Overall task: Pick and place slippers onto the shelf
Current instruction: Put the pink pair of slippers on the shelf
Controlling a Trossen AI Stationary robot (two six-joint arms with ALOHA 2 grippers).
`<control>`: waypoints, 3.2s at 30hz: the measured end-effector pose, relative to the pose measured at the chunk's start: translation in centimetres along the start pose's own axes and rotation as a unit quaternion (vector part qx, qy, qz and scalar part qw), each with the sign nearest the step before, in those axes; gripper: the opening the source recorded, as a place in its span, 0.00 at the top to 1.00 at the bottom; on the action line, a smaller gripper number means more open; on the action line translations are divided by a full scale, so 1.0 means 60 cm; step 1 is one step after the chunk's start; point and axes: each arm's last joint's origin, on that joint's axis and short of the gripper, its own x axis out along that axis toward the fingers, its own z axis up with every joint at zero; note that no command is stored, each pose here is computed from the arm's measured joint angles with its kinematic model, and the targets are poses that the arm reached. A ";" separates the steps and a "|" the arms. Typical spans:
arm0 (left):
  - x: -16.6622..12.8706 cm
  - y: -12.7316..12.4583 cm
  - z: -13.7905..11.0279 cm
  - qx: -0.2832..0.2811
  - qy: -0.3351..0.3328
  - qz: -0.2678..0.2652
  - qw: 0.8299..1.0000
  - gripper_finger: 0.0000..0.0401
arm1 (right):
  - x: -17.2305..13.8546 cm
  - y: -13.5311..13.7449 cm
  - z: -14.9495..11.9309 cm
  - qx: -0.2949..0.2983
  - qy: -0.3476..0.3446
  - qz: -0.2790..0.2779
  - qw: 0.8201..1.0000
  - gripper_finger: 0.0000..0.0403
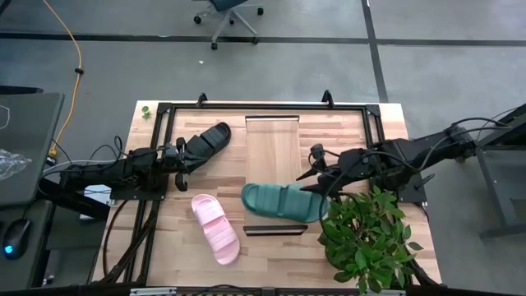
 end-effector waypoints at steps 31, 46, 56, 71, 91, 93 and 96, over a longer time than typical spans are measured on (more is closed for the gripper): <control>0.000 0.001 0.004 -0.003 -0.015 0.012 1.000 1.00 | -0.090 -0.164 0.026 0.327 -0.100 -0.107 0.934 0.69; -0.002 0.001 0.014 -0.004 -0.027 0.026 0.999 1.00 | -0.245 -0.178 0.011 0.389 -0.171 -0.155 0.892 0.69; -0.020 -0.006 0.075 -0.026 -0.082 0.050 0.995 1.00 | -0.300 -0.143 -0.019 0.438 -0.185 -0.228 0.850 0.69; -0.107 -0.008 0.184 -0.119 0.049 0.212 0.969 1.00 | -0.217 -0.127 -0.080 0.468 -0.087 -0.223 0.851 0.69; -0.016 -0.042 0.295 0.019 0.348 0.218 0.912 1.00 | -0.218 -0.118 -0.091 0.444 -0.089 -0.237 0.859 0.69; -0.006 -0.044 0.300 0.021 0.369 0.217 0.903 1.00 | -0.221 -0.118 -0.091 0.442 -0.091 -0.238 0.860 0.69; 0.013 -0.052 0.301 0.023 0.398 0.162 0.903 1.00 | -0.223 -0.117 -0.091 0.440 -0.092 -0.238 0.861 0.69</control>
